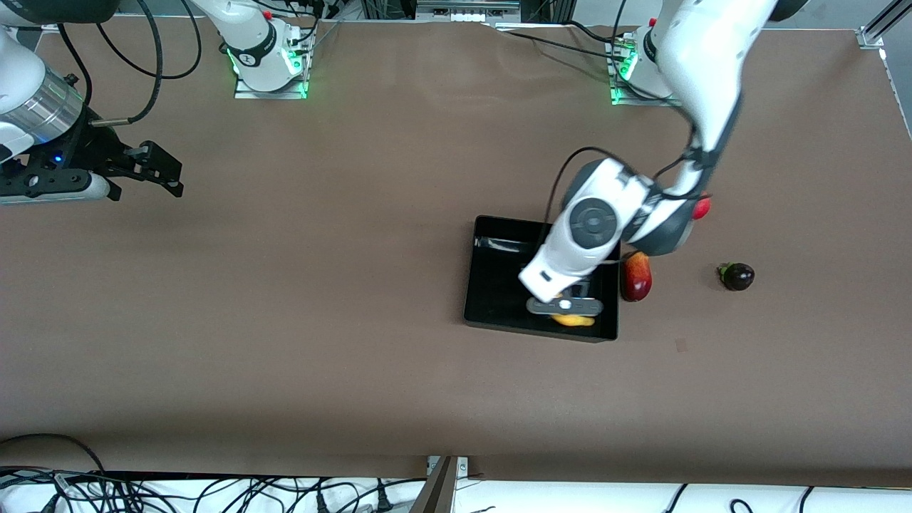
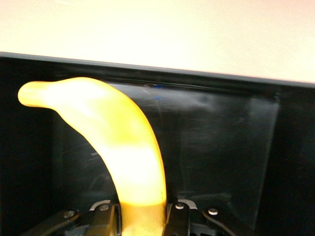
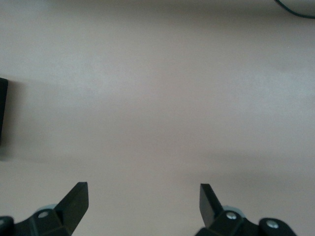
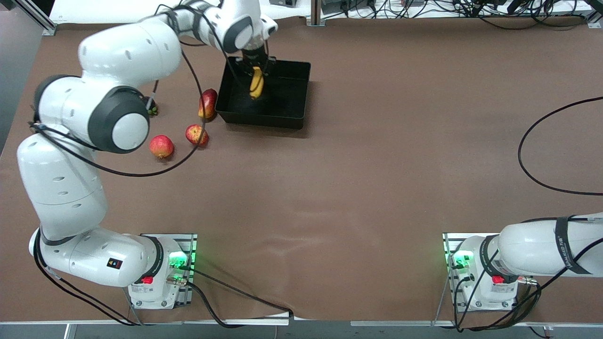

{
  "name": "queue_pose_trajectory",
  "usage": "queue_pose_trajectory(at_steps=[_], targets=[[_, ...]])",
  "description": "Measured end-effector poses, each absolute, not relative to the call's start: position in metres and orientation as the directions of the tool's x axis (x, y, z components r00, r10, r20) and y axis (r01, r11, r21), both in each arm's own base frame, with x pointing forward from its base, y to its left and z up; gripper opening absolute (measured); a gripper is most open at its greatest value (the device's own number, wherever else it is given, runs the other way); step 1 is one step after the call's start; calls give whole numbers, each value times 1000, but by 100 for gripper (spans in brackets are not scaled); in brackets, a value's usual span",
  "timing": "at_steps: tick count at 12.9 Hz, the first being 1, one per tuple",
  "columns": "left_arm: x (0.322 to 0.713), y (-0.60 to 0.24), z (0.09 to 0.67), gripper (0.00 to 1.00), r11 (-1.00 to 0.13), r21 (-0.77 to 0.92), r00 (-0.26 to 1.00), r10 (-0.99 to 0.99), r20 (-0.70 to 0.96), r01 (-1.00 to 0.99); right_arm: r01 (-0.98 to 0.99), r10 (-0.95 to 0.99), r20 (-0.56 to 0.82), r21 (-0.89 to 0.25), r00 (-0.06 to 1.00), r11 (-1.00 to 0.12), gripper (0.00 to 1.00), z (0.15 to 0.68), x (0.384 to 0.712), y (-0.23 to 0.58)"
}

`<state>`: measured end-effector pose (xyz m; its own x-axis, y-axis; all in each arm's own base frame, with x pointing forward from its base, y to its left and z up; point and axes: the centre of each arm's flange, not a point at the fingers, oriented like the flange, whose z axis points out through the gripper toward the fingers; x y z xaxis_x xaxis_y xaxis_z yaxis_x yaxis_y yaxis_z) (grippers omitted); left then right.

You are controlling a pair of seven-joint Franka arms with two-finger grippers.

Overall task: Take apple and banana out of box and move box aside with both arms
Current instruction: 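Carry the banana out of the tray and lower it beside the mango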

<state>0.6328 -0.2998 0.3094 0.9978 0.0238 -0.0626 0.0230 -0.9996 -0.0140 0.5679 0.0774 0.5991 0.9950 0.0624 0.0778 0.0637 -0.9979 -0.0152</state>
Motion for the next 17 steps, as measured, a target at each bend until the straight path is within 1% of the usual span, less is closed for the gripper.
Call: queue_pose_trajectory(at_steps=[1, 3, 5, 7, 10, 13, 15, 16, 17], targets=[[637, -276, 322, 34, -998, -42, 995, 50, -88, 47, 64, 62, 78, -15, 995, -998, 100, 599, 568, 77], [651, -212, 322, 34, -995, -80, 988, 63, -142, 52, 64, 62, 78, -15, 995, -998, 100, 599, 568, 77], [668, -129, 307, 34, -998, -62, 983, 4, -186, -8, 64, 62, 78, -15, 995, -998, 100, 599, 568, 77], [673, -61, 284, 34, -997, -27, 971, -67, -227, -75, 64, 62, 78, -15, 995, -998, 100, 599, 568, 77], [665, -6, 241, 34, -989, 22, 964, -149, -222, -148, 64, 62, 78, -15, 995, -998, 100, 599, 568, 77], [638, 4, 184, 34, -985, 46, 969, -170, -180, -165, 64, 63, 78, -15, 995, -998, 100, 599, 568, 77], [635, 1, 180, 48, -984, 48, 970, -174, -167, -169, 64, 62, 78, -15, 995, -998, 100, 599, 568, 77], [639, 2, 187, 61, -985, 45, 973, -173, -151, -168, 64, 62, 78, -15, 995, -998, 100, 599, 568, 77], [644, 3, 200, 69, -985, 38, 977, -171, -128, -168, 64, 62, 78, -15, 995, -998, 100, 599, 568, 77]])
